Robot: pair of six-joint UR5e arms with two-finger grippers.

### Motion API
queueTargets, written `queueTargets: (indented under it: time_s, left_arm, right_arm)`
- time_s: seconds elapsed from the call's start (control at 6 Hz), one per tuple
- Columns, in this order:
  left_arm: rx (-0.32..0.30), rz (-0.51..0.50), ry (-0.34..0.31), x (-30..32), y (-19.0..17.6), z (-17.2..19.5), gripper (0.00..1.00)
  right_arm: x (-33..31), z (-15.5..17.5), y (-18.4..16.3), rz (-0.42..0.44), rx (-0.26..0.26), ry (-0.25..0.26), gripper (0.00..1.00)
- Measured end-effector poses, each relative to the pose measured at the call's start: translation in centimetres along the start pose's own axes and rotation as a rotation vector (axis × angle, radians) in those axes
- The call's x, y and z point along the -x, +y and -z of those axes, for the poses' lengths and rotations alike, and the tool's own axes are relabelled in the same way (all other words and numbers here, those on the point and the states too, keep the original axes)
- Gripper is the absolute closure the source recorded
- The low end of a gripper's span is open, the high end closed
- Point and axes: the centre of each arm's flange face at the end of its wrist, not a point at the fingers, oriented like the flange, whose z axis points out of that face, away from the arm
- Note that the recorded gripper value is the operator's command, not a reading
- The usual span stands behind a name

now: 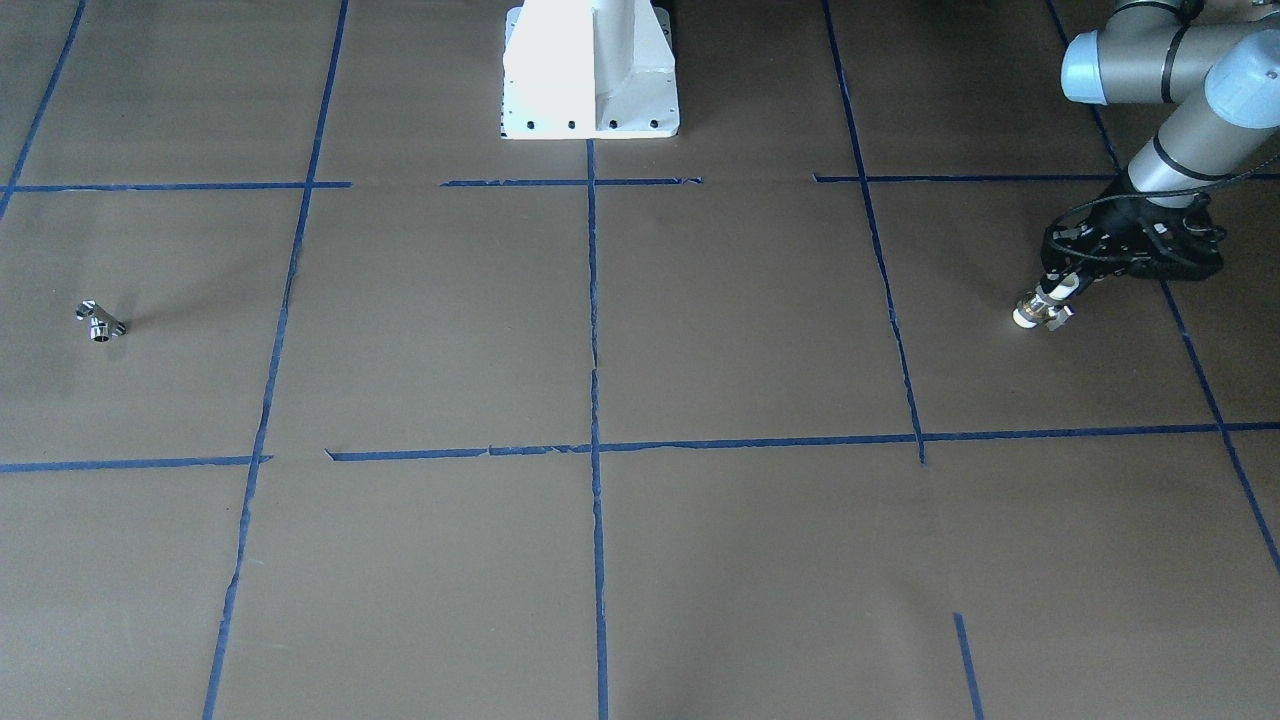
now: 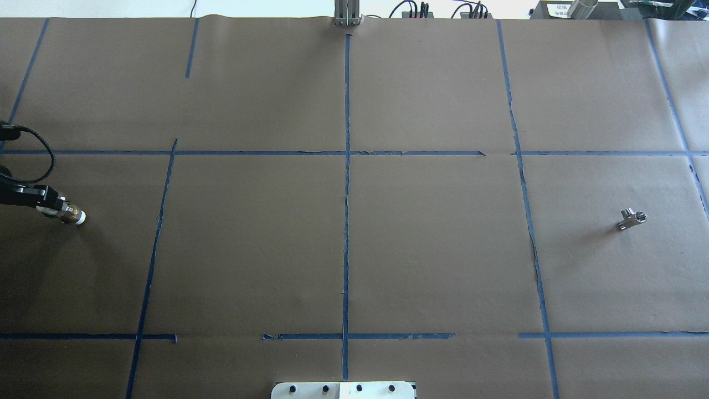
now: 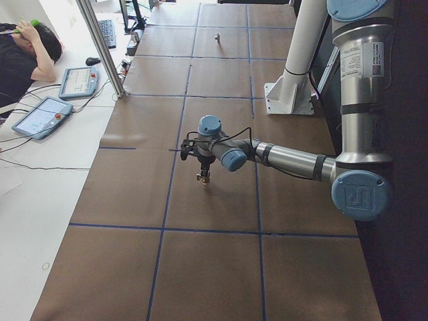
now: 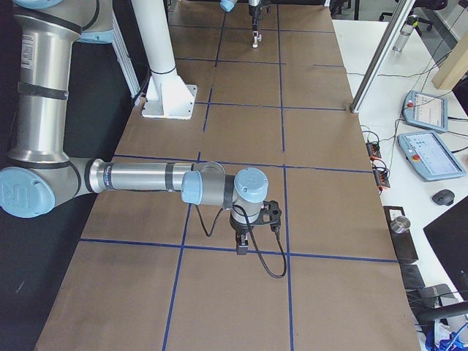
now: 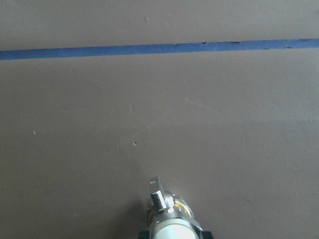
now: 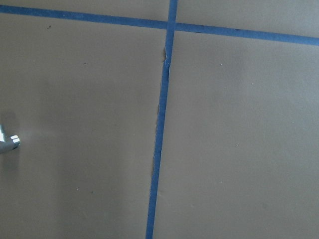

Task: Assemble PPR valve and pipe with both arms
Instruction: 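Lower the left gripper onto the white PPR valve and grasp it, then carry the white valve with the left gripper toward the table centre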

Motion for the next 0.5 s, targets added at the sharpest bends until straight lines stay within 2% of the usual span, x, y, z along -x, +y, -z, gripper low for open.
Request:
queueTargets:
  time_s: [0.33,0.5]
  left_arm:
    - [-0.003,0.083,0.007,-6.4,-3.0,3.3,1.00]
    - [0.015,0.145,0.016,-12.9,-4.7,5.1,1.00]
  right_arm:
    - [0.0,0.0,0.0,0.000,0.000,-0.001,0.00]
    - [0.0,0.0,0.0,0.000,0.000,-0.002,0.00]
